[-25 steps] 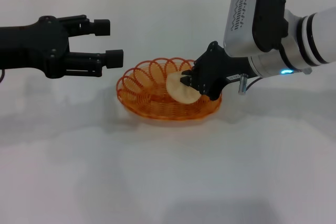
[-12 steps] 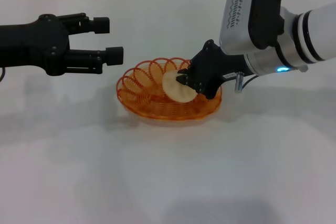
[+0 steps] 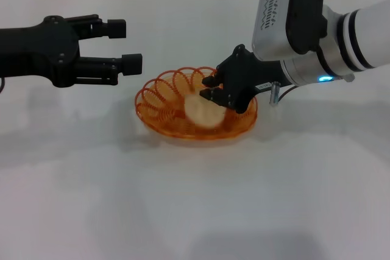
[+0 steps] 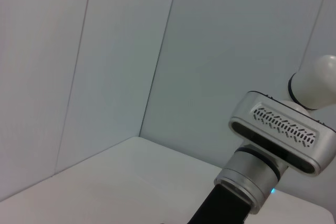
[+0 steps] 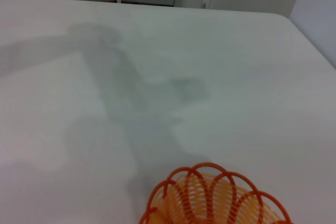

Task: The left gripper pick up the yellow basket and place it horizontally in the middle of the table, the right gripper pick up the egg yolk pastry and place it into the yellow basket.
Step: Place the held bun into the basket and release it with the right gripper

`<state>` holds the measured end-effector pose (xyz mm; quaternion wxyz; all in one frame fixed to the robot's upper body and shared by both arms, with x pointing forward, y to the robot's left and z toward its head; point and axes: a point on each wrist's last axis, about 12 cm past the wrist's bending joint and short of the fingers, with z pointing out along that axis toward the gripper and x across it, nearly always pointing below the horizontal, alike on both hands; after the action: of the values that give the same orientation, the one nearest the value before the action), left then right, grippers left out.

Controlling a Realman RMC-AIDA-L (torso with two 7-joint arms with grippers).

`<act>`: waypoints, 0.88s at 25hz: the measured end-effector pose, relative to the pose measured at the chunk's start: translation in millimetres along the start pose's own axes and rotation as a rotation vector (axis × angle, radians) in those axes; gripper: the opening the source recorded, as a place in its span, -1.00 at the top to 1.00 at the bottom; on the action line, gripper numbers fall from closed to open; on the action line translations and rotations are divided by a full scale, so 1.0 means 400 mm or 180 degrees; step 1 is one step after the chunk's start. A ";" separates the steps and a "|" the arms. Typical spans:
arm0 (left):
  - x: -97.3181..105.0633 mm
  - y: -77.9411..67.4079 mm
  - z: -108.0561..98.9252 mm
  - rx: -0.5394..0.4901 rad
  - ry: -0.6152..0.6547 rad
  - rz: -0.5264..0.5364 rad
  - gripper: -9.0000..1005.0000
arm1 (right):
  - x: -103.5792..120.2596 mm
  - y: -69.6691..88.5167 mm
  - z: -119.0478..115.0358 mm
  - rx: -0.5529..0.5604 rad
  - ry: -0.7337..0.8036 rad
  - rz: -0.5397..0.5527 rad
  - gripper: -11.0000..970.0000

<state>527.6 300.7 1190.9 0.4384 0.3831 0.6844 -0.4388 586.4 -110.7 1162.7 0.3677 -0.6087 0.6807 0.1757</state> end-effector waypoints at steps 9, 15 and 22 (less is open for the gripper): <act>-0.003 0.001 -0.002 -0.0006 -0.0006 0.0009 -0.76 | 0.017 -0.005 -0.039 0.0197 -0.0116 0.0082 0.36; -0.003 0.001 -0.004 -0.0012 -0.0010 0.0011 -0.76 | 0.093 -0.004 -0.116 0.0456 -0.0259 0.0363 -0.18; 0.003 0.003 -0.007 -0.0047 -0.0011 0.0023 -0.76 | 0.184 0.013 -0.192 0.0440 -0.0479 0.0719 -0.56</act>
<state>527.6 303.9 1190.1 0.4440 0.3816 0.6855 -0.4328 560.1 -213.8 1160.1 0.4367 -0.4866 0.7258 0.2139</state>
